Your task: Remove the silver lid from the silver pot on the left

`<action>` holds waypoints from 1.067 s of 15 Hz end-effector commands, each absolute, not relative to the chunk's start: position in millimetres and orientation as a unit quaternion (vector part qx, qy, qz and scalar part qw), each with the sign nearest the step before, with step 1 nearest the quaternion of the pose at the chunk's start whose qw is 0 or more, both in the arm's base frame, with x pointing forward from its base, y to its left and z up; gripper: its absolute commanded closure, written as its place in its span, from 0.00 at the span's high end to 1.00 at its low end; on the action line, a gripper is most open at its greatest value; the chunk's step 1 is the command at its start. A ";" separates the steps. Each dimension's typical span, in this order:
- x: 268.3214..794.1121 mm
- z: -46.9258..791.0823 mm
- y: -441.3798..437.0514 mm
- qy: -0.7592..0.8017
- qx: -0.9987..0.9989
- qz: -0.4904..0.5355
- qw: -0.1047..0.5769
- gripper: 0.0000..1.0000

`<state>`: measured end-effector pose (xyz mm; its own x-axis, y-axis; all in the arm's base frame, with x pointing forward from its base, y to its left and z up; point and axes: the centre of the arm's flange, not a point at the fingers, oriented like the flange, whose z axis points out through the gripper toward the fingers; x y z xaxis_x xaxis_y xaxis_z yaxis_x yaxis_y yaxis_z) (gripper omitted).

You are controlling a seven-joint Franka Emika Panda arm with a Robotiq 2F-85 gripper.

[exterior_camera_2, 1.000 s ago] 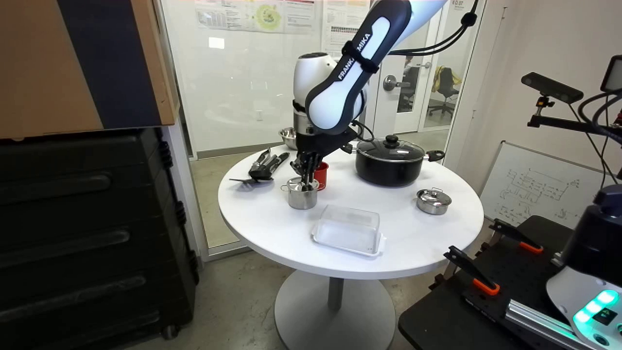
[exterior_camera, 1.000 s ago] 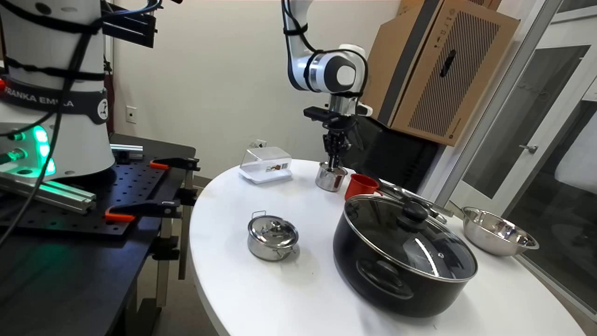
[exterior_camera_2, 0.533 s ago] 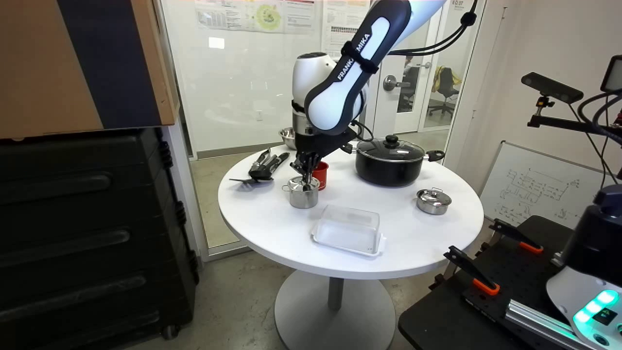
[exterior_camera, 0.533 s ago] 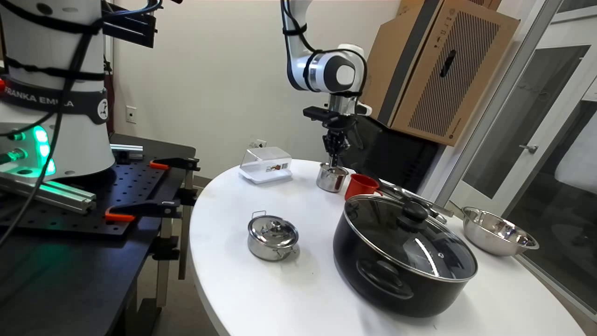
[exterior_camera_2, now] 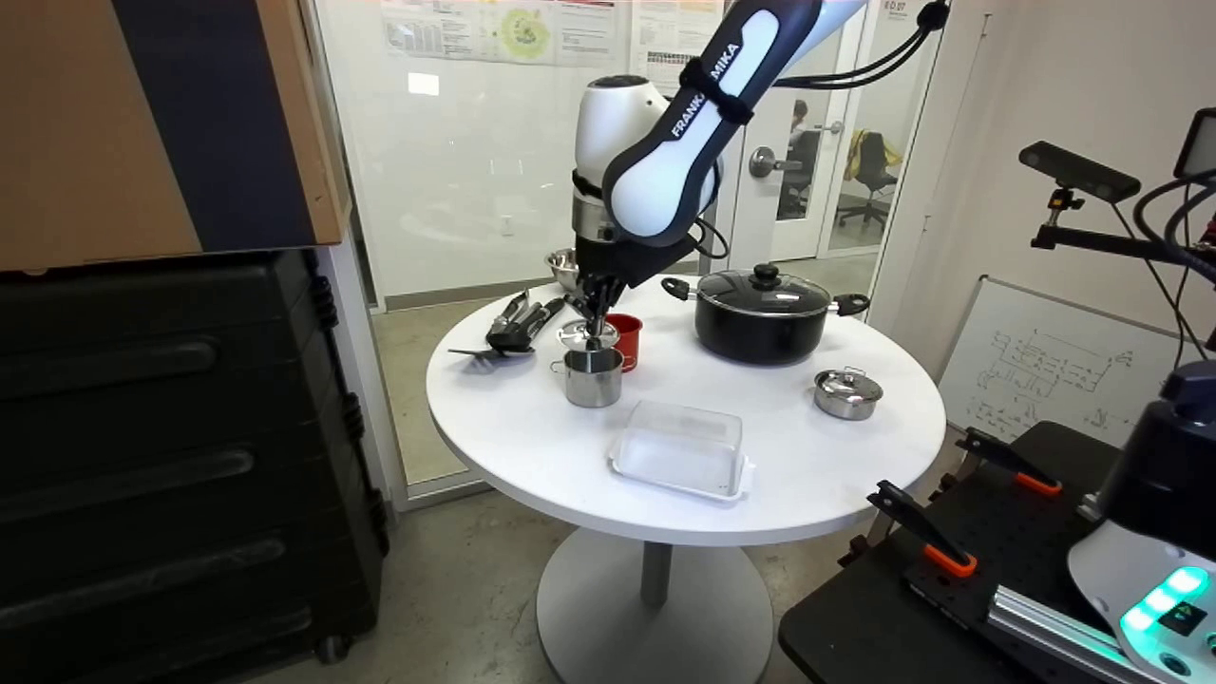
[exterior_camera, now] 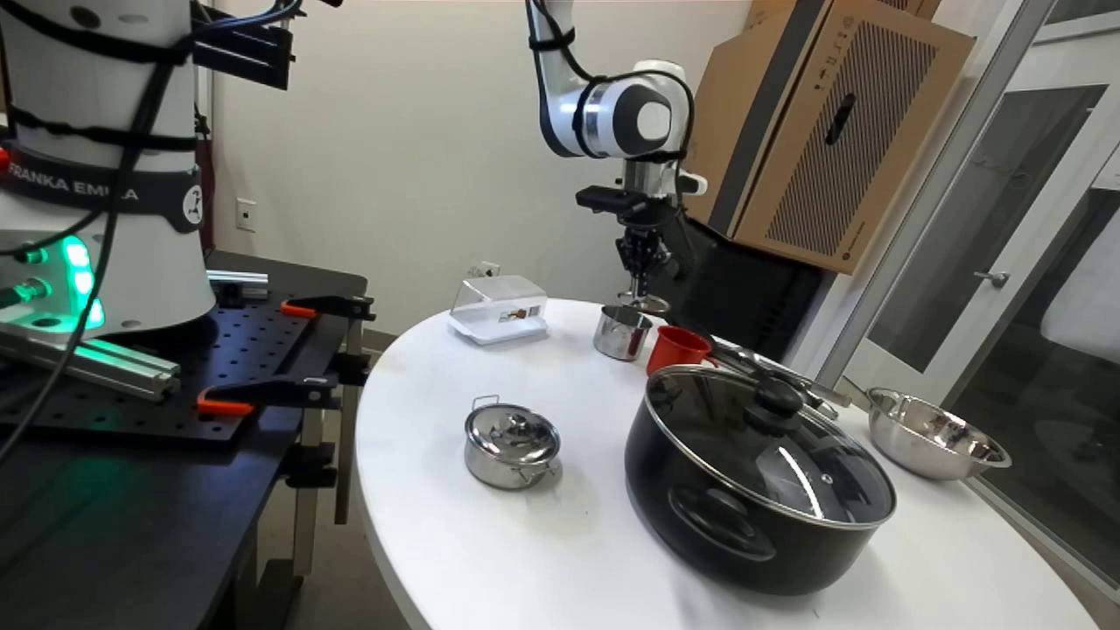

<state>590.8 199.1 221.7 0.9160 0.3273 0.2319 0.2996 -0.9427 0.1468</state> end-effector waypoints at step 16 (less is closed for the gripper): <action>480.6 205.1 117.1 0.153 0.984 0.036 0.084 0.00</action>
